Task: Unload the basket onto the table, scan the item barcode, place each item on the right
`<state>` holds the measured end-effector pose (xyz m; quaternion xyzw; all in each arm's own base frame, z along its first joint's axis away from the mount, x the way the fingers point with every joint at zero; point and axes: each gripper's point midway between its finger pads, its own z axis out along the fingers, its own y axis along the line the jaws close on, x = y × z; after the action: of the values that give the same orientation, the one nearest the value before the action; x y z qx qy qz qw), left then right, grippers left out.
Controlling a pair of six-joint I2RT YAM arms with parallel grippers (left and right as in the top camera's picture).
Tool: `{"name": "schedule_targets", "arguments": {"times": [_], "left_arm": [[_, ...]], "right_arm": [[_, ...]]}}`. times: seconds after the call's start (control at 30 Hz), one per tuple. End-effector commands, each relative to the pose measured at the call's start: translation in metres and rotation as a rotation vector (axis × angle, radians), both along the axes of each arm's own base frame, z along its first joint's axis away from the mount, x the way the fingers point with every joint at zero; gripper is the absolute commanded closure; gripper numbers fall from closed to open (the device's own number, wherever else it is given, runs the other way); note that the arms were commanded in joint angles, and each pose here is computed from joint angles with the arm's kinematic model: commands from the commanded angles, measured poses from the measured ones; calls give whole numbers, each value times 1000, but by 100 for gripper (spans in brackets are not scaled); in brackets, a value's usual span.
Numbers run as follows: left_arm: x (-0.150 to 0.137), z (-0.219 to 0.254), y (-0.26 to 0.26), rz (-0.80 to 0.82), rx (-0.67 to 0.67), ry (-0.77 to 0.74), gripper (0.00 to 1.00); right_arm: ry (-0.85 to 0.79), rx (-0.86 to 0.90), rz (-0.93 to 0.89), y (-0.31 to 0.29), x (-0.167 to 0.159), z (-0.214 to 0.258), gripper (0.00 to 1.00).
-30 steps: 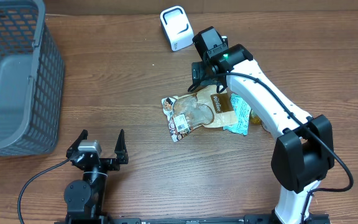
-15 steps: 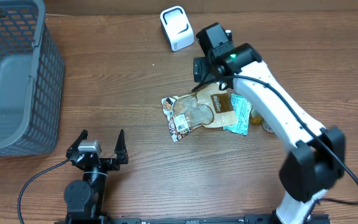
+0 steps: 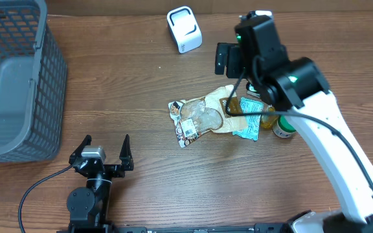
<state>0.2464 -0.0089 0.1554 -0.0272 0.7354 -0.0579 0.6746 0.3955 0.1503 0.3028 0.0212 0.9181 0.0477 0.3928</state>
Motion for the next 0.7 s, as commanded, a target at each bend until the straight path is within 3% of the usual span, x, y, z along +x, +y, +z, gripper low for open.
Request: {"name": "schedule_targets", "arguments": {"times": [0.0, 0.67], "left_arm": [[0, 0, 1, 5, 23, -7, 1], [0, 0, 1, 5, 23, -7, 1]], "right_arm": [[-68, 33, -14, -10, -12, 29, 0], [-326, 164, -16, -46, -82, 130, 0]]}}
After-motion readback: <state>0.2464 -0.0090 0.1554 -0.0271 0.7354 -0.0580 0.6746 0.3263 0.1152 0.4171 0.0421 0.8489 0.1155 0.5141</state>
